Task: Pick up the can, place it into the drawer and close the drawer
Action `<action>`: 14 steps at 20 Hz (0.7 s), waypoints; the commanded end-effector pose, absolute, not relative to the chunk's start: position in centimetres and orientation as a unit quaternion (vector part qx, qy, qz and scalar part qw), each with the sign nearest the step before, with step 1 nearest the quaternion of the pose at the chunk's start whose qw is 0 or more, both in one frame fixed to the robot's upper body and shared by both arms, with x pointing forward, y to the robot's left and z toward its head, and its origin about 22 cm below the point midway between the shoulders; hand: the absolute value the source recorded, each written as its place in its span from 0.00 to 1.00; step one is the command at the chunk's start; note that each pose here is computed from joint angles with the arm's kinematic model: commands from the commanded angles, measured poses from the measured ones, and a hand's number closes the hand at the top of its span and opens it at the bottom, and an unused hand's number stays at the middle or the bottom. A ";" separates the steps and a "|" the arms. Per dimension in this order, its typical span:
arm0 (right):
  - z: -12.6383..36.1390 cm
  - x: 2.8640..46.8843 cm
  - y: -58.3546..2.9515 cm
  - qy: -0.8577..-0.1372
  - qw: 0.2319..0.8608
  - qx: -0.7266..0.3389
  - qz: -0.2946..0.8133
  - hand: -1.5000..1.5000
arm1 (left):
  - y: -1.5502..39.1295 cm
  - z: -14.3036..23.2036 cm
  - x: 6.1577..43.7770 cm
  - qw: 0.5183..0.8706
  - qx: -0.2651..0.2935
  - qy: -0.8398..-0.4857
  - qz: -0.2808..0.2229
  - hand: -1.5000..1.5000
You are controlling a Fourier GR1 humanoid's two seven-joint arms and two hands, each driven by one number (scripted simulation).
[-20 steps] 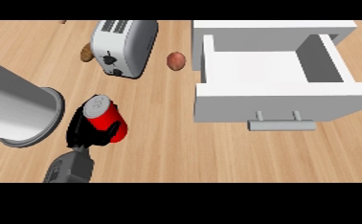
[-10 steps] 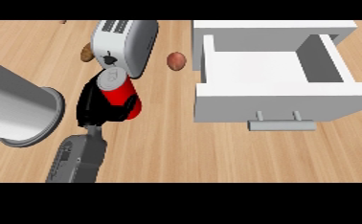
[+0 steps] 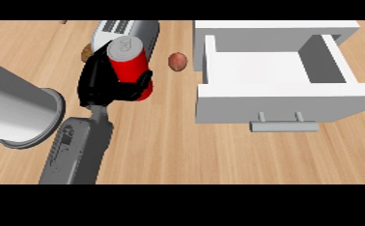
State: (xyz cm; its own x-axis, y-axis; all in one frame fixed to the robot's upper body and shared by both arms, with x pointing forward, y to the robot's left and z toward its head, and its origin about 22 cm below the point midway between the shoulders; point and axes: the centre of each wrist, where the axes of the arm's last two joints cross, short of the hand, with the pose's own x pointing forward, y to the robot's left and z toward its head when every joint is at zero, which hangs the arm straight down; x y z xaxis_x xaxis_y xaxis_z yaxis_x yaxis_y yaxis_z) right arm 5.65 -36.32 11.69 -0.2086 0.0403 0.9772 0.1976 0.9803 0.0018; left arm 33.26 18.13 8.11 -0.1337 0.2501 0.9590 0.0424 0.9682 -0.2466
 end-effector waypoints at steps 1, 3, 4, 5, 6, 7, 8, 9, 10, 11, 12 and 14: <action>10.8 4.4 -37.2 -0.767 0.634 -0.081 -0.055 0.00 | 16.0 11.0 33.6 0.644 -0.098 -0.756 0.068 1.00; 11.9 6.8 -36.5 -0.776 0.623 -0.080 -0.064 0.00 | 15.0 12.2 34.6 0.639 -0.095 -0.761 0.067 1.00; 11.3 5.2 -36.7 -0.777 0.623 -0.068 -0.061 0.00 | 14.0 13.9 35.7 0.639 -0.088 -0.761 0.065 1.00; 11.2 6.7 -35.6 -0.774 0.625 -0.079 -0.062 0.00 | 13.6 13.6 35.0 0.644 -0.094 -0.756 0.071 1.00; 11.7 6.2 -36.1 -0.770 0.629 -0.083 -0.063 0.00 | 13.8 14.5 34.8 0.635 -0.096 -0.763 0.072 1.00; 12.5 6.3 -35.1 -0.776 0.624 -0.071 -0.057 0.00 | 12.6 12.5 35.2 0.639 -0.087 -0.762 0.064 1.00; 10.2 6.3 -36.2 -0.779 0.620 -0.067 -0.066 0.00 | 11.6 15.6 34.7 0.639 -0.094 -0.762 0.058 1.00; 12.2 5.8 -35.8 -0.770 0.632 -0.072 -0.059 0.00 | 11.7 17.3 36.4 0.638 -0.102 -0.761 0.060 1.00; 12.3 5.5 -36.2 -0.777 0.623 -0.068 -0.062 0.00 | 12.1 15.3 37.1 0.639 -0.096 -0.762 0.050 1.00; 11.9 6.1 -35.9 -0.779 0.620 -0.071 -0.062 0.00 | 12.4 15.2 37.0 0.639 -0.096 -0.762 0.051 1.00; 12.1 6.7 -35.8 -0.776 0.623 -0.078 -0.061 0.00 | 10.0 17.4 36.6 0.643 -0.098 -0.758 0.053 1.00; 11.3 5.2 -37.2 -0.772 0.630 -0.068 -0.056 0.00 | 8.8 18.0 37.4 0.642 -0.089 -0.759 0.059 1.00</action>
State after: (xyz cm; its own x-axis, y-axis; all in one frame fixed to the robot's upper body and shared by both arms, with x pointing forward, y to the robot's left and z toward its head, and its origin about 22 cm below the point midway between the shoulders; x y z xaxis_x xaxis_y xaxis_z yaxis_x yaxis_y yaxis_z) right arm 5.88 -36.31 11.86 -0.2093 0.0353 0.9772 0.1852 0.9827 0.0041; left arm 36.68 10.99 16.07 -0.1587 0.2183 0.9629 0.0690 0.9753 -0.2097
